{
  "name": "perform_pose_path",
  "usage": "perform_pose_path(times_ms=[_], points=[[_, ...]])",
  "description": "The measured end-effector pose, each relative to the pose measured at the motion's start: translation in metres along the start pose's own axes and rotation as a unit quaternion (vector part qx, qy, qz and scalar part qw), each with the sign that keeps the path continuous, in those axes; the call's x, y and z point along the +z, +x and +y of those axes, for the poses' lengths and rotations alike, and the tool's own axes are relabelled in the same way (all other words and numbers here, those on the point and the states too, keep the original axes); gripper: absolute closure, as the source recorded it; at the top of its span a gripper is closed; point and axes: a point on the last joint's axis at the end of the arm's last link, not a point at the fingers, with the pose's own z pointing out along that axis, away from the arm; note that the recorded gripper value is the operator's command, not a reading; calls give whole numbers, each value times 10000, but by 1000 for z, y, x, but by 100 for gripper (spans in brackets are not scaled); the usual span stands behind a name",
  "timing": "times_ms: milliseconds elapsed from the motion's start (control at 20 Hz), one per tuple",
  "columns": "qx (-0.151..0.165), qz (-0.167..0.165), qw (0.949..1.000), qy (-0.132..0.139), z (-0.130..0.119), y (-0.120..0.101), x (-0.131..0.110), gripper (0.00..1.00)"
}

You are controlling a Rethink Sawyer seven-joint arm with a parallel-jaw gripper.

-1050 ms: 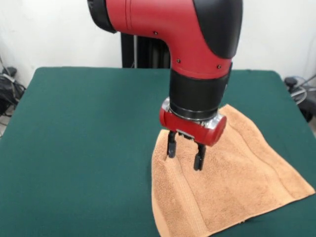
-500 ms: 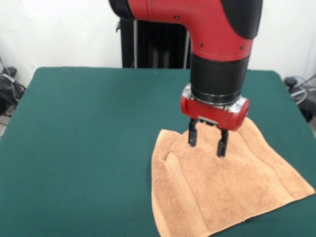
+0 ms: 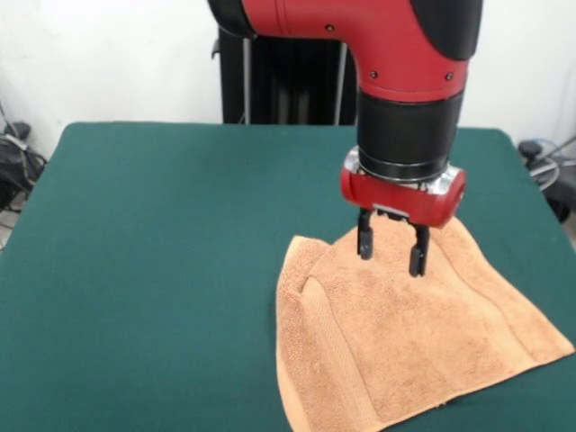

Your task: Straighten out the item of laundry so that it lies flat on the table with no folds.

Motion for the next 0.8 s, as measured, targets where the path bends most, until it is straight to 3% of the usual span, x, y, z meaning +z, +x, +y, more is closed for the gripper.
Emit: perform_pose_path(times_ms=[300, 800], points=[[-21, 15, 10000, 38, -15, -6, 6, 0], [3, -21, 10000, 41, -49, -34, 17, 0]])
